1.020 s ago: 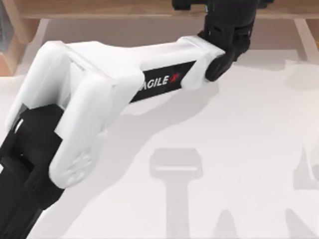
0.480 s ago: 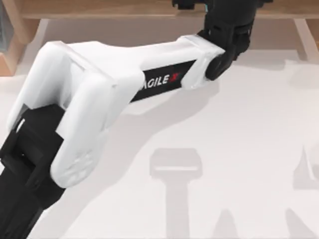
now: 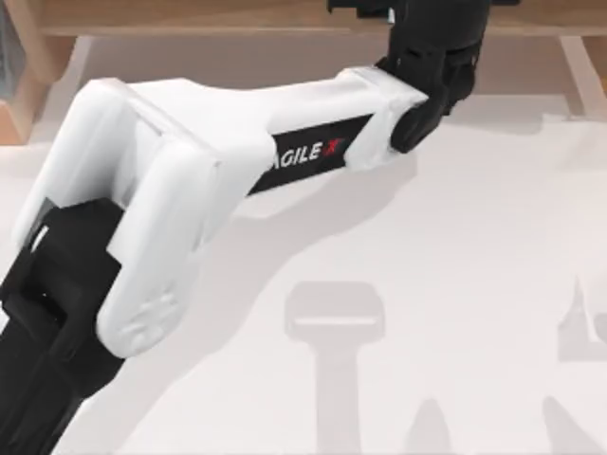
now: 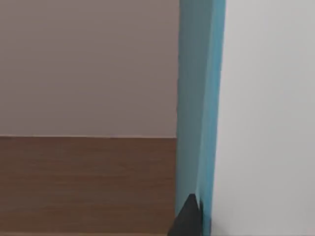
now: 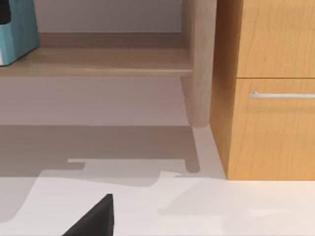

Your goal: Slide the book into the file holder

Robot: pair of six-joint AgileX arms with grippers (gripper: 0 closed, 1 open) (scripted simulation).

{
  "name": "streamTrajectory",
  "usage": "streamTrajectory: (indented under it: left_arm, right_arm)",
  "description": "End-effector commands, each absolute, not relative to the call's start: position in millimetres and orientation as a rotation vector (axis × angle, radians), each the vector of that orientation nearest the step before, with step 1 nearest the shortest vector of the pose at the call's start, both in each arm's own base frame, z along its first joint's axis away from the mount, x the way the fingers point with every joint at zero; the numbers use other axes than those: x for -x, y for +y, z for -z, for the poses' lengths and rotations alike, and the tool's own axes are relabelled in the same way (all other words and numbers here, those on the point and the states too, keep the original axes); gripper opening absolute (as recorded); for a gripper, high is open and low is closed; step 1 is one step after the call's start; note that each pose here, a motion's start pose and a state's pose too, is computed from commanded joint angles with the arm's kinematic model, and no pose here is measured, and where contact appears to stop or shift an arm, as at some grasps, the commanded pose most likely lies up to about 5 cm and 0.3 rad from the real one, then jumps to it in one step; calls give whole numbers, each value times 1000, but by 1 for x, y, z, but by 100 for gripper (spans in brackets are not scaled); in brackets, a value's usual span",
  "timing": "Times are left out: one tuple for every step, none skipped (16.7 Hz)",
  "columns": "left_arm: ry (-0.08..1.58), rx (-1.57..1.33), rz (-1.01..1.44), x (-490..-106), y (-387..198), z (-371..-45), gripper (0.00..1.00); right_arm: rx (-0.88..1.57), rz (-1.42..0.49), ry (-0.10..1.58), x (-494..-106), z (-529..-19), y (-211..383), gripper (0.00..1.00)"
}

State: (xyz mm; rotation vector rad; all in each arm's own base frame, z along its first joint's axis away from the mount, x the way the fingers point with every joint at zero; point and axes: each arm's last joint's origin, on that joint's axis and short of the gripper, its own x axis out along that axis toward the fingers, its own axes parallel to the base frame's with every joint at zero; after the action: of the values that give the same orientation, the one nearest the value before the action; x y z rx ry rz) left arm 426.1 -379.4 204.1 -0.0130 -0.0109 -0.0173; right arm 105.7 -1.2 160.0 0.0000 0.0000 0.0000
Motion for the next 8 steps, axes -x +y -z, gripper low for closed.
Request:
streamTrajectory:
  left_arm:
    - [-11, 13, 17, -426, -379, -204, 2]
    - [-11, 13, 17, -426, -379, -204, 0]
    - [-11, 13, 17, -426, -379, -204, 0]
    - [-11, 13, 17, -426, -379, -204, 0]
    - [-11, 13, 17, -426, -379, -204, 0]
    - [-11, 13, 17, -426, -379, -204, 0]
    - [-11, 13, 17, -426, -379, -204, 0]
    - [-11, 13, 17, -426, -379, -204, 0]
  right_arm:
    - [0, 0, 0, -106, -160, -1, 100]
    - [0, 0, 0, -106, -160, -1, 100]
    - [0, 0, 0, -106, -160, -1, 100]
    - [0, 0, 0, -106, -160, -1, 100]
    - [0, 0, 0, -106, -160, -1, 100]
    - [0, 0, 0, -106, -160, -1, 100]
    - [0, 0, 0, -106, -160, -1, 100]
    - [0, 0, 0, -106, -160, -1, 100]
